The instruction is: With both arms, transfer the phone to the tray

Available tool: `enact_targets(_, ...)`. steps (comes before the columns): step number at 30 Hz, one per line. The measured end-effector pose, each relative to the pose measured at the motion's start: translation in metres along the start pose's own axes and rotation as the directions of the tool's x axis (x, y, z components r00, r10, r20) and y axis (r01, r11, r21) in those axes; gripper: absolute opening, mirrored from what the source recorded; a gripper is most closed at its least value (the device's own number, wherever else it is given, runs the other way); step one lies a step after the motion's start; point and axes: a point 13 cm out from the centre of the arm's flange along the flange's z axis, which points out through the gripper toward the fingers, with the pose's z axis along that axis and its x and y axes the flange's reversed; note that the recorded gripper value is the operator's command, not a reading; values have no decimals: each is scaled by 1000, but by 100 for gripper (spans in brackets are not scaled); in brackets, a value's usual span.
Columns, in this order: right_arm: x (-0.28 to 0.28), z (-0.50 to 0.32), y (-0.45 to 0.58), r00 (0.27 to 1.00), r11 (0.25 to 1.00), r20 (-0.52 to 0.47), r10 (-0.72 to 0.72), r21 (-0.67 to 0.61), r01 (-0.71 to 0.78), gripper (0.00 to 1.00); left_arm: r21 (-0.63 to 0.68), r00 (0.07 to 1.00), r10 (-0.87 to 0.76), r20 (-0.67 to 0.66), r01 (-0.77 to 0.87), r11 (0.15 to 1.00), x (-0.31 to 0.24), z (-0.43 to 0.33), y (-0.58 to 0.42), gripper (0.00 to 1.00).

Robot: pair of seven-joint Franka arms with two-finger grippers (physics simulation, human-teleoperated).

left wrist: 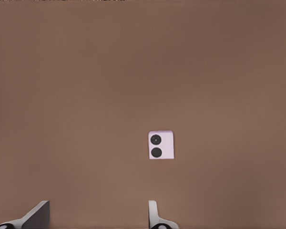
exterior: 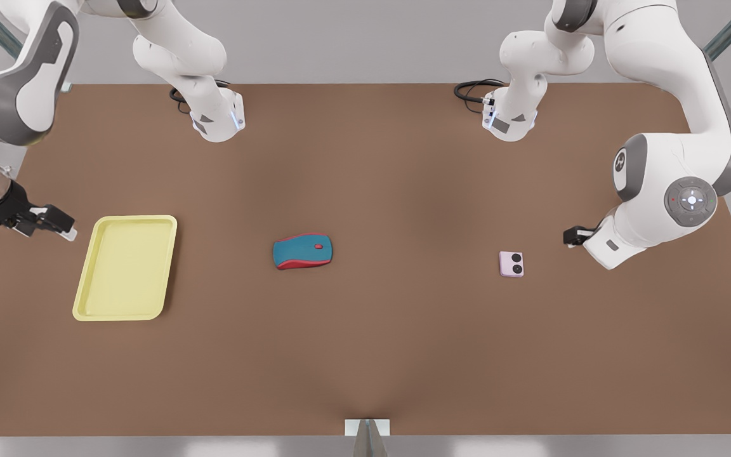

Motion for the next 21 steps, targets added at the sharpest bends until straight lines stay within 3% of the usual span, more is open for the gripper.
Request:
enact_targets(4,-1,10,2,999,1000,-34,-16,5,16,100,22,999,18,-30,-18,1000,1,33,-19,100)
enact_targets(8,-1,-12,20,998,998,-26,-57,8,58,100,49,995,13,-97,-9,999,32,168,-31,100)
enact_targets(16,8,-15,10,997,998,-56,-55,14,56,100,74,995,-61,84,55,996,25,314,-53,100)
enact_targets(21,9,-11,0,997,999,-70,-44,21,45,100,87,975,-76,209,59,994,10,335,-83,100)
